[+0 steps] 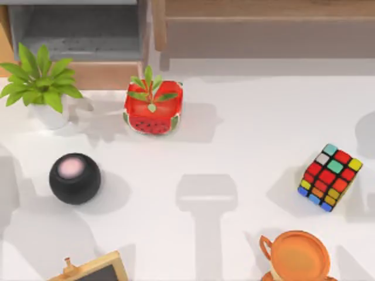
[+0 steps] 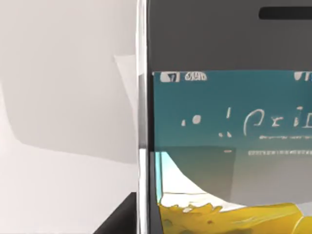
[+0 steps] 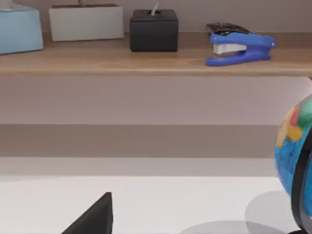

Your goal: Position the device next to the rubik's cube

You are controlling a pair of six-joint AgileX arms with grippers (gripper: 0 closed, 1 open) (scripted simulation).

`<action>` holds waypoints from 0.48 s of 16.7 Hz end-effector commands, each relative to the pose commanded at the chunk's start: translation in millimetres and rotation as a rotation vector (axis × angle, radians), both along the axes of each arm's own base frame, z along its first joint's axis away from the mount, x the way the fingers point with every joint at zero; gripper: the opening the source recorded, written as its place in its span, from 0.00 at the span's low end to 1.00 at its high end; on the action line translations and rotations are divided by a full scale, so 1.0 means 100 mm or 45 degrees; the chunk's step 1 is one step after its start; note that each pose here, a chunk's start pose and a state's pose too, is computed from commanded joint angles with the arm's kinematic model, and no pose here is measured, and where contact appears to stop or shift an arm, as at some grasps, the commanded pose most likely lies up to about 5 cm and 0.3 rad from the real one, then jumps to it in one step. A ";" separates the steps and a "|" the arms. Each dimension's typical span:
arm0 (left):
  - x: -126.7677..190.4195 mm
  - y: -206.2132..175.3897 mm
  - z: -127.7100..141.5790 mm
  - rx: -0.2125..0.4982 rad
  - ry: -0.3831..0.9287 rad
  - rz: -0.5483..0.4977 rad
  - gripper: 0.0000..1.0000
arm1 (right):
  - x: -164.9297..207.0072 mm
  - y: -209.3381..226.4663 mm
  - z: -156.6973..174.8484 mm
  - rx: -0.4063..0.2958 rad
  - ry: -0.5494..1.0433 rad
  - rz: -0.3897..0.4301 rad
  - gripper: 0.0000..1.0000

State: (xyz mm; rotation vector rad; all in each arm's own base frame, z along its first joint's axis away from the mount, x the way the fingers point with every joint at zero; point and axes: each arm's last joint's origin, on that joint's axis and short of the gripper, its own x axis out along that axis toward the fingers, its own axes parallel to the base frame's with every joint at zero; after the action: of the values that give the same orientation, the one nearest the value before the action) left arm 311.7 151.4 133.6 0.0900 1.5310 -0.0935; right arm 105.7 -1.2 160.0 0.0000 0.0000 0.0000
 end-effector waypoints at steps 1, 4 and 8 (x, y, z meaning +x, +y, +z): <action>0.00 0.00 0.00 0.000 0.000 0.000 0.00 | 0.00 0.00 0.00 0.000 0.000 0.000 1.00; 0.02 -0.01 0.03 0.005 -0.010 0.003 0.00 | 0.00 0.00 0.00 0.000 0.000 0.000 1.00; 0.25 -0.24 0.42 0.031 -0.105 0.073 0.00 | 0.00 0.00 0.00 0.000 0.000 0.000 1.00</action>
State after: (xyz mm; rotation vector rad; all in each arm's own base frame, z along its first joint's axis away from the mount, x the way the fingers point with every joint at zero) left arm 336.6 127.7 176.0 0.0686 1.4514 -0.0252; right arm 105.7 -1.2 160.0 0.0000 0.0000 0.0000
